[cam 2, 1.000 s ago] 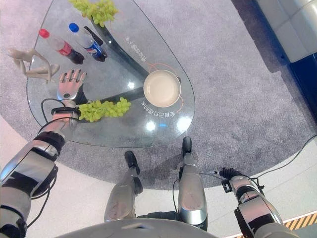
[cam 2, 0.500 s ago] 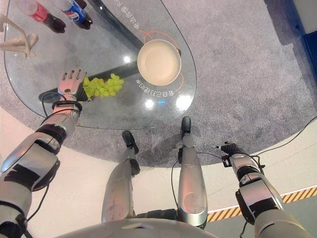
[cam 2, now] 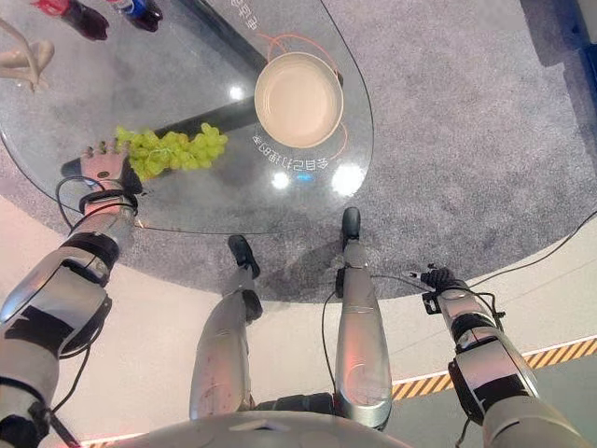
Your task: Pick up fruits into the plate
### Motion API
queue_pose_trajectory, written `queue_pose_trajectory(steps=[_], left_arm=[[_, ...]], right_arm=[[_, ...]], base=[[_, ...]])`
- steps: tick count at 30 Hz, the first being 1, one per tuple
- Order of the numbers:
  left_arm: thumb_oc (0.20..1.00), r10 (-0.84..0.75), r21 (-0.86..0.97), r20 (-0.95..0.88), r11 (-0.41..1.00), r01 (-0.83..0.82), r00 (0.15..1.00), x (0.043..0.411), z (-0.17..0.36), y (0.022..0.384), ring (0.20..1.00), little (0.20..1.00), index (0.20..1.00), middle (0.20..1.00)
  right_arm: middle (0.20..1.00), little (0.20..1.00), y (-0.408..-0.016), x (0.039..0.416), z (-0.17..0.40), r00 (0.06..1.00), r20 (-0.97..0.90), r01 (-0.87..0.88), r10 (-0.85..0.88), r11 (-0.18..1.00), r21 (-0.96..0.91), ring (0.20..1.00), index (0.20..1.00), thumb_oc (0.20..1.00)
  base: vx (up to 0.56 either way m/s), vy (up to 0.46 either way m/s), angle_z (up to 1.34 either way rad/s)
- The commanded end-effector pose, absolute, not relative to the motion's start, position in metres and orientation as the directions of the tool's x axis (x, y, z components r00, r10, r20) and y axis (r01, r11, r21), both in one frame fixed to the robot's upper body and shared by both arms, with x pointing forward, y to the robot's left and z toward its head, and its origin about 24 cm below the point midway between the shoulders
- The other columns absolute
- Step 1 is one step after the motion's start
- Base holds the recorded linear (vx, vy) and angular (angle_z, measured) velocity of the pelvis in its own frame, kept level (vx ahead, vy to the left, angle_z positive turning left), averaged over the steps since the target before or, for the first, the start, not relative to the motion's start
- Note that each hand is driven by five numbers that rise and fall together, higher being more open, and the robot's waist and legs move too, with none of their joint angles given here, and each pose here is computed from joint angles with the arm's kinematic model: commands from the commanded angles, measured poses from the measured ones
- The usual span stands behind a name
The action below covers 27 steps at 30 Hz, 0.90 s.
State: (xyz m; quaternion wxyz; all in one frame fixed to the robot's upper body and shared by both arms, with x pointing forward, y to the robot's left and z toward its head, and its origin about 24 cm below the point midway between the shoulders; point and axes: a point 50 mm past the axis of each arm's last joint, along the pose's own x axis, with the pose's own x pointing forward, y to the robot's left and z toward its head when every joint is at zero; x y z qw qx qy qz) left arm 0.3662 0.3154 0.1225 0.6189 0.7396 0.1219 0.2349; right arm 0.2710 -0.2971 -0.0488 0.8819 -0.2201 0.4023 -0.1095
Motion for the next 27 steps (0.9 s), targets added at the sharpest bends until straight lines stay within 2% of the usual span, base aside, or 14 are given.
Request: queue_pose_trajectory(steps=[1, 8, 16, 21, 27], left_arm=[[1.0, 0.597, 0.947, 0.31, -0.259, -0.188, 0.739, 0.349, 0.144, 0.354, 1.0, 1.0, 1.0, 1.0], [1.0, 0.553, 0.864, 0.504, -0.311, -0.396, 0.664, 0.351, 0.173, 0.354, 1.0, 1.0, 1.0, 1.0], [1.0, 0.397, 0.667, 0.736, -0.293, -0.685, 0.548, 0.358, 0.218, 0.337, 1.0, 1.0, 1.0, 1.0], [1.0, 0.361, 0.68, 0.729, -0.277, -0.679, 0.582, 0.364, 0.222, 0.328, 1.0, 1.0, 1.0, 1.0], [1.0, 0.303, 0.746, 0.666, -0.308, -0.591, 0.682, 0.373, 0.22, 0.319, 1.0, 1.0, 1.0, 1.0]], right_arm=[[1.0, 1.0, -0.313, 0.26, -0.049, 0.64, -0.647, 0.057, -0.415, 0.865, -0.499, 1.0, 1.0, 1.0], [1.0, 1.0, -0.307, 0.253, -0.057, 0.648, -0.655, 0.036, -0.388, 0.875, -0.483, 1.0, 1.0, 1.0], [1.0, 1.0, -0.295, 0.228, -0.081, 0.621, -0.7, -0.01, -0.351, 0.89, -0.456, 1.0, 1.0, 1.0], [1.0, 1.0, -0.291, 0.232, -0.08, 0.646, -0.682, -0.008, -0.344, 0.89, -0.457, 1.0, 1.0, 1.0], [1.0, 1.0, -0.287, 0.246, -0.071, 0.684, -0.644, 0.017, -0.344, 0.889, -0.457, 1.0, 1.0, 1.0]], base=[[0.0, 0.0, 0.0], [0.0, -0.002, 0.02], [0.0, 0.0, 0.0], [0.0, 0.0, 0.0], [0.01, -0.005, 0.01]])
